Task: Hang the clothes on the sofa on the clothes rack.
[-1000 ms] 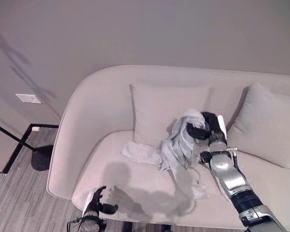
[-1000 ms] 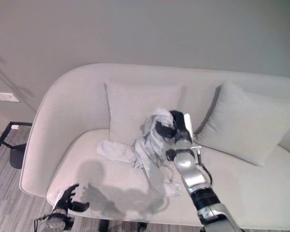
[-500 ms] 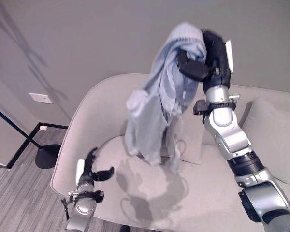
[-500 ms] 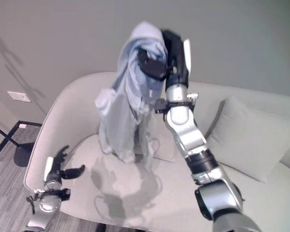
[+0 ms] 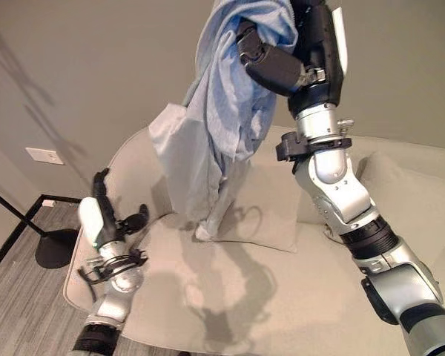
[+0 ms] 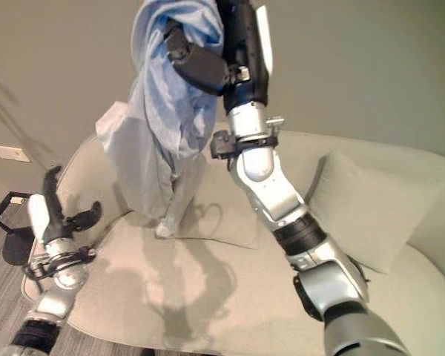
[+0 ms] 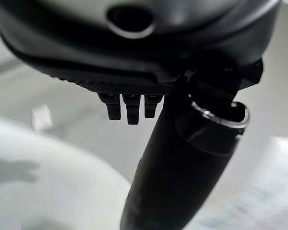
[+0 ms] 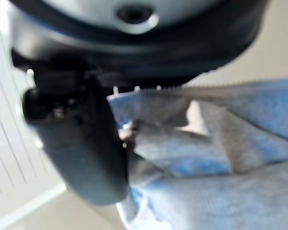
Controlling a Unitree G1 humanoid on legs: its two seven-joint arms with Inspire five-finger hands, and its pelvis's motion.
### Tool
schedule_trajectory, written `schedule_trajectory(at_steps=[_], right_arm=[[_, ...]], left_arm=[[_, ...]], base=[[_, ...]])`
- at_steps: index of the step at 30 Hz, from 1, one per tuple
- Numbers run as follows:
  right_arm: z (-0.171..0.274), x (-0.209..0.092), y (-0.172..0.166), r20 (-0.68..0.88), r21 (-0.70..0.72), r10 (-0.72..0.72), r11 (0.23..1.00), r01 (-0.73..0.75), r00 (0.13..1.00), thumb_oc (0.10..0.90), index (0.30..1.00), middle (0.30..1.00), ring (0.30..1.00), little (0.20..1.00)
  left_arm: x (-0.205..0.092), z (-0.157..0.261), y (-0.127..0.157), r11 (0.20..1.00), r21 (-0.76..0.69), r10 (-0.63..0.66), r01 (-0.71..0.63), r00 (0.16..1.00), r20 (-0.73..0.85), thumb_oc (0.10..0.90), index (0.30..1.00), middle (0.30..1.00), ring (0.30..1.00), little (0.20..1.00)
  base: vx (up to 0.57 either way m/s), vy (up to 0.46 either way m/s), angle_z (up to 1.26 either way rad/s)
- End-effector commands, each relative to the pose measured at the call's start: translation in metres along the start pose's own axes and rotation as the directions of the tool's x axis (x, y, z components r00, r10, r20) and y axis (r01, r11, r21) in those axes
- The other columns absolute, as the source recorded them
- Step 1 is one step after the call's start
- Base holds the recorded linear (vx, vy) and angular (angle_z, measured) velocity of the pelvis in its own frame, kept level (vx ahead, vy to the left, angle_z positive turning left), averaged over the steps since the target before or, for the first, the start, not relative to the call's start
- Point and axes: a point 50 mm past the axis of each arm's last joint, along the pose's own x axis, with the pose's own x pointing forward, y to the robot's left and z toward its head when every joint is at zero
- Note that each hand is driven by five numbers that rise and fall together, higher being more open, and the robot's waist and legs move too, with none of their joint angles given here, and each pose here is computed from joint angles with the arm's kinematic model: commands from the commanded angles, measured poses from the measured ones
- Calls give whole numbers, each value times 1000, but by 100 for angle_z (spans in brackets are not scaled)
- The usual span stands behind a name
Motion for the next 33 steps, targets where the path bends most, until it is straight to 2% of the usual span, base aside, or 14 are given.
schedule_trajectory(at_steps=[1, 6, 11, 12, 16, 19, 20, 22, 23, 27, 30, 31, 32, 33], right_arm=[[63, 29, 20, 295, 164, 45, 982, -97, 954, 400, 300, 300, 300, 300], [64, 18, 53, 295, 320, 141, 917, -237, 945, 400, 300, 300, 300, 300], [69, 5, 70, 323, 381, 179, 875, -300, 929, 400, 300, 300, 300, 300], [70, 3, 71, 334, 388, 180, 868, -309, 925, 400, 300, 300, 300, 300], [75, -2, 69, 360, 386, 170, 868, -312, 917, 400, 300, 300, 300, 300], [75, -6, 60, 362, 361, 157, 885, -294, 919, 400, 300, 300, 300, 300], [74, -8, 53, 362, 349, 137, 897, -270, 922, 400, 300, 300, 300, 300], [73, -9, 49, 359, 336, 126, 907, -253, 925, 400, 300, 300, 300, 300], [73, -8, 40, 358, 313, 100, 924, -220, 928, 400, 300, 300, 300, 300], [76, -5, 23, 369, 262, 55, 951, -161, 928, 400, 300, 300, 300, 300], [85, 2, 1, 402, 189, 21, 976, -106, 915, 400, 300, 300, 300, 300], [87, 2, -9, 408, 164, 4, 983, -78, 913, 400, 300, 300, 300, 300], [86, 2, -9, 407, 165, 4, 983, -78, 913, 400, 300, 300, 300, 300], [91, -1, -26, 429, 97, -9, 995, -36, 903, 400, 300, 300, 300, 300]], left_arm=[[20, 53, -26, 985, -107, -101, 133, 959, 264, 800, 900, 900, 900, 900], [13, 72, -82, 939, -181, -249, 292, 941, 229, 800, 900, 900, 900, 900], [16, 98, -115, 906, -235, -303, 351, 927, 220, 800, 900, 900, 900, 900], [19, 99, -119, 907, -237, -304, 349, 930, 206, 400, 300, 300, 300, 300], [25, 94, -117, 915, -261, -277, 308, 949, 148, 400, 300, 300, 300, 300], [32, 88, -103, 926, -299, -203, 229, 972, 116, 400, 300, 300, 300, 300], [34, 81, -90, 932, -321, -148, 168, 985, 87, 400, 300, 300, 300, 300], [34, 75, -84, 935, -324, -129, 144, 989, 68, 400, 300, 300, 300, 300], [35, 64, -67, 938, -338, -69, 79, 997, 40, 400, 300, 300, 300, 300], [27, 43, -34, 945, -326, 1, 4, 1000, 16, 400, 300, 300, 300, 300], [15, 21, 11, 964, -257, 80, -72, 997, 21, 400, 300, 300, 300, 300], [11, 14, 35, 967, -221, 134, -125, 991, 26, 400, 300, 300, 300, 300], [10, 14, 36, 968, -219, 134, -125, 991, 25, 400, 300, 300, 300, 300], [2, 5, 77, 967, -122, 234, -226, 971, 54, 400, 300, 300, 300, 300]], base=[[-21, 2, -8], [4, 8, -9], [10, 10, -10], [23, 8, -4], [27, 8, -17], [25, -8, -14], [44, -25, -10], [36, -20, -8], [33, -28, -7], [32, -43, 6], [12, -71, 20], [-15, -46, 41], [-6, -68, 43], [37, -57, 30]])
